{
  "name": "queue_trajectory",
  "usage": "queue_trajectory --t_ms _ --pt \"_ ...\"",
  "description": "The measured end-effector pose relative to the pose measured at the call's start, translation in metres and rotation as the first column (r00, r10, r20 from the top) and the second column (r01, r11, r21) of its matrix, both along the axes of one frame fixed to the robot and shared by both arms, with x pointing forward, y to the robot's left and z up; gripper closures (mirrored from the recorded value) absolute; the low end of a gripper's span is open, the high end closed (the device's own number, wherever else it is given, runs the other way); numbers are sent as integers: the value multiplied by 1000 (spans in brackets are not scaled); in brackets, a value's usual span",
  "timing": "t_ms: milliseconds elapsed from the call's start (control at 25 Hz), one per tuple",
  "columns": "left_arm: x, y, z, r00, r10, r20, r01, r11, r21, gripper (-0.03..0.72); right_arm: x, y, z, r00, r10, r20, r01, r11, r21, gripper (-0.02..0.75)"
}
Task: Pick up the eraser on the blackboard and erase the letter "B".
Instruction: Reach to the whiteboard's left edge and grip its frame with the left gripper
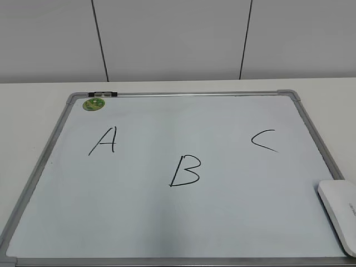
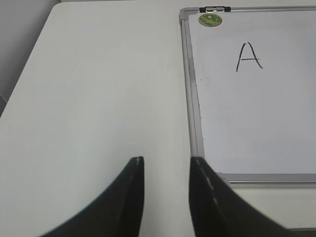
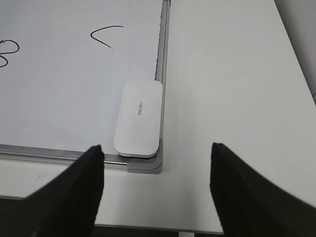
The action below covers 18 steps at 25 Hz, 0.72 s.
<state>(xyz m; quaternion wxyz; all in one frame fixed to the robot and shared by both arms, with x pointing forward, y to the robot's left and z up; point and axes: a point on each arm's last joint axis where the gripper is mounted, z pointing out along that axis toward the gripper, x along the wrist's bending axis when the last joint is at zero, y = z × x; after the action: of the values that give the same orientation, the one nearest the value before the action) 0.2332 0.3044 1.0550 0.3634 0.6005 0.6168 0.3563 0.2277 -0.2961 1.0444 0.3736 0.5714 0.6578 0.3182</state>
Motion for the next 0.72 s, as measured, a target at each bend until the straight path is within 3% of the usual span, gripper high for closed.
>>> queue_trajectory --t_ms 720 --pt "1 0 1 1000 0 -6 0 1000 0 449 0 0 0 1000 0 0 0 1000 0 238"
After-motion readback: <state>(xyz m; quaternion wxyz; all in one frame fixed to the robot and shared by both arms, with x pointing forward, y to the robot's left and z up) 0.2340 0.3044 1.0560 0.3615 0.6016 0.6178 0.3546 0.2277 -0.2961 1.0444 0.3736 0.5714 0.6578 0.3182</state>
